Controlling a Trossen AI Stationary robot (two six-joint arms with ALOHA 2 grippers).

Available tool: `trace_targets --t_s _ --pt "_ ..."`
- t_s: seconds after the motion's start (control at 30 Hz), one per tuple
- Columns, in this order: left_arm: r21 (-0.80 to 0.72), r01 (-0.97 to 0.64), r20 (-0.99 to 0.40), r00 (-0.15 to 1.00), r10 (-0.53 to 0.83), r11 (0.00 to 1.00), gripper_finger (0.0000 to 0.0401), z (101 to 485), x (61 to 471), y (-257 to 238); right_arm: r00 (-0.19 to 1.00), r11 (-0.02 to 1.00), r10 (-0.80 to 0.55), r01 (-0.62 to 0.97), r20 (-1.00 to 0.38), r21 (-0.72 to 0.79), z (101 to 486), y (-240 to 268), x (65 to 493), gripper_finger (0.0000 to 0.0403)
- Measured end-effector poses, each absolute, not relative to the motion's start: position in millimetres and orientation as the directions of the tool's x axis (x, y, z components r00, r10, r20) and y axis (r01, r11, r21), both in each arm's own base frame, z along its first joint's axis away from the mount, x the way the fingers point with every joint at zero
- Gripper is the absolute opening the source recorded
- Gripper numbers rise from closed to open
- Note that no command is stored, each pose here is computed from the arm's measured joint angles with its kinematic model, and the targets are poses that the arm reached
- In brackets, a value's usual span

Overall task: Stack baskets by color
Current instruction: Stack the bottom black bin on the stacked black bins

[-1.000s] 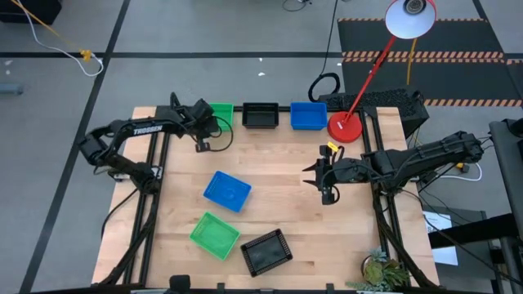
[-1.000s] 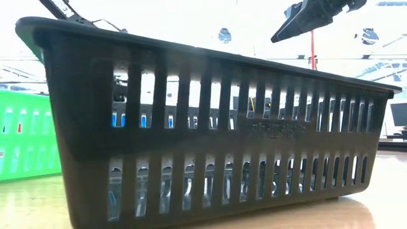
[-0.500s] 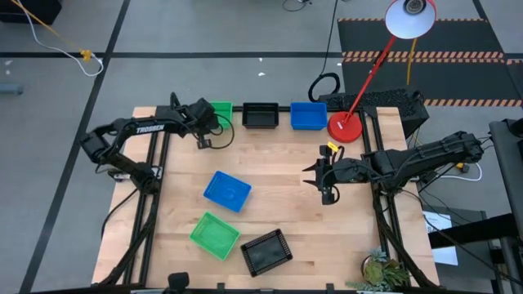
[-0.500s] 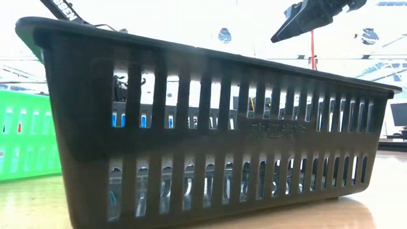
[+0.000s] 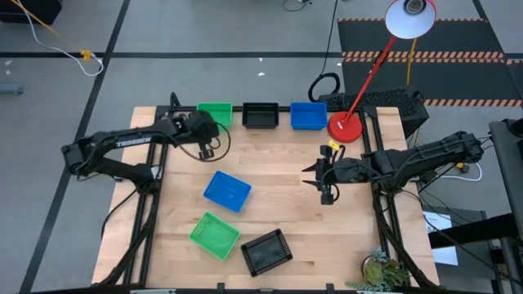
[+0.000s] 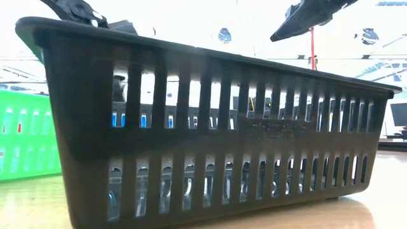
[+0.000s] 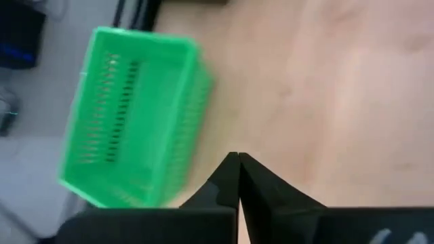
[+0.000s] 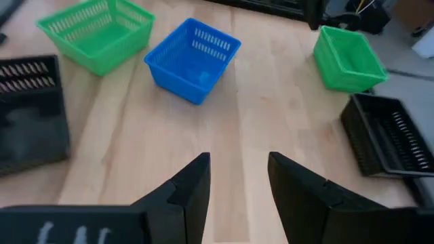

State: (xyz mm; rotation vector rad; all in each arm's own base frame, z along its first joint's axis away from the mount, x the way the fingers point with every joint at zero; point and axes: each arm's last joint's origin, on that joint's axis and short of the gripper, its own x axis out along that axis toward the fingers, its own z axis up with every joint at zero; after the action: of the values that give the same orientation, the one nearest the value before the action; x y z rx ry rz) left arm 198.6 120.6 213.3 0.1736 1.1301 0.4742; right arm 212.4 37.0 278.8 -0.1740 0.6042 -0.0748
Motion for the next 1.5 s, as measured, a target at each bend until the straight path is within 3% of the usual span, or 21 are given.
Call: trace_targets --t_s 0.13,0.27,0.53,0.9,1.3,1.5 --pt "0.257 -0.35 -0.806 0.437 0.4 0.901 0.0008 226 204 88 0.834 0.996 -0.058 0.012 -0.548 -0.088 279 40 216 0.0141" --pt "0.194 -0.314 -0.783 0.522 0.34 0.929 0.0004 232 214 53 0.824 0.998 0.034 -0.058 -0.565 -0.024 271 54 226 0.0141" --pt "0.299 -0.158 -0.727 0.601 0.332 0.941 0.0011 235 222 1 0.795 0.977 0.181 -0.215 -0.578 0.009 244 97 249 0.0141" --pt "0.276 -0.138 -0.719 0.627 0.3 0.951 0.0015 239 218 -12 0.746 0.926 0.366 -0.351 -0.556 0.138 213 156 260 0.0142" --pt "0.252 -0.166 -0.717 0.63 0.298 0.954 0.0007 239 218 -12 0.718 0.891 0.445 -0.415 -0.536 0.184 173 190 273 0.0183" --pt "0.237 -0.182 -0.717 0.63 0.298 0.954 0.0022 239 219 -12 0.668 0.872 0.473 -0.447 -0.574 0.199 149 195 278 0.0179"
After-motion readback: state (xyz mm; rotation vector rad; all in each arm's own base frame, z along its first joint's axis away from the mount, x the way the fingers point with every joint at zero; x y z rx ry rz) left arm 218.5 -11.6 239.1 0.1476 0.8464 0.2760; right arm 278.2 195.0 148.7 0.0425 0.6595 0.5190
